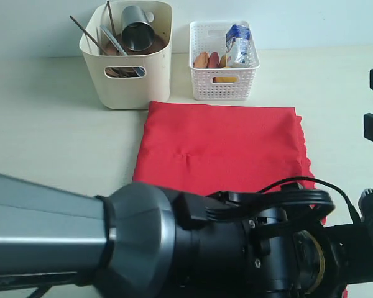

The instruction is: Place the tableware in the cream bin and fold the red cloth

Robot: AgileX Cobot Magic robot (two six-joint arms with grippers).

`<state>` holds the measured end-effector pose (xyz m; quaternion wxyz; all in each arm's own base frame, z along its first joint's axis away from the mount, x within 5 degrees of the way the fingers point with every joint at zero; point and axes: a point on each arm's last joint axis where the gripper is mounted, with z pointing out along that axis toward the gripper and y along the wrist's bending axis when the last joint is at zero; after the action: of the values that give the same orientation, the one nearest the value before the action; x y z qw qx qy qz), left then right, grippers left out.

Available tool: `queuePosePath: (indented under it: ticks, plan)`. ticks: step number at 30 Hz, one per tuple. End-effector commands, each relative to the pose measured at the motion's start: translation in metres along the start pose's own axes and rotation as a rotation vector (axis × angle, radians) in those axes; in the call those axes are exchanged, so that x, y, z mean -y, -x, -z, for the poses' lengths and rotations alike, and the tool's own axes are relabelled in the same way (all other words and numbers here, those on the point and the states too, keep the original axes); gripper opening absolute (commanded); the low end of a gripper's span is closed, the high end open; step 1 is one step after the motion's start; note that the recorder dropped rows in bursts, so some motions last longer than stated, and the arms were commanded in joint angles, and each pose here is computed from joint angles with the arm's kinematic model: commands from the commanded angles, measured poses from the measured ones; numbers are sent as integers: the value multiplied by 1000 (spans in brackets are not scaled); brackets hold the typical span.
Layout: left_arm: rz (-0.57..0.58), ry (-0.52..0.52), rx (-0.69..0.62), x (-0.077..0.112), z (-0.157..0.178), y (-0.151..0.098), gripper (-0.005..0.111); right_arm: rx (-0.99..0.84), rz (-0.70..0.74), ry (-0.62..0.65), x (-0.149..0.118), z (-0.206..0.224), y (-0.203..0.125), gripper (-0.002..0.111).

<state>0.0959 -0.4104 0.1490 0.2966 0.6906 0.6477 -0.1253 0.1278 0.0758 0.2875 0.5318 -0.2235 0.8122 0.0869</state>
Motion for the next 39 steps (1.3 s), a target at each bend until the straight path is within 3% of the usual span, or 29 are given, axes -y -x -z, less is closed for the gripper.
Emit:
queuePosePath:
  ticks: [1,5,8,13,16,22,26,31,39]
  plan:
    - [2,32,-68,-9,26,4,2,-6,8,-38,3,-1,-1,0]
    - [9,62,-129,-17,44,-3,2,-4,-6,-81,7,-1,-1,0]
    - [46,152,-188,-28,59,-23,2,4,-24,-95,9,-1,-1,0]
    - [190,533,-241,-58,112,-71,2,19,-9,-55,4,-7,1,0]
    - [281,660,-182,-64,149,-97,2,-4,-4,19,-7,-25,1,0]
    - [458,717,-106,-57,198,-154,1,-181,-31,188,-38,-97,-21,0]
    - [562,695,16,-48,222,-182,0,-335,3,250,-63,-147,-43,0]
    - [589,631,186,-38,240,-194,0,-489,77,264,-95,-195,-68,0]
    - [590,645,243,-36,252,-197,0,-717,216,107,-87,-217,-100,0]
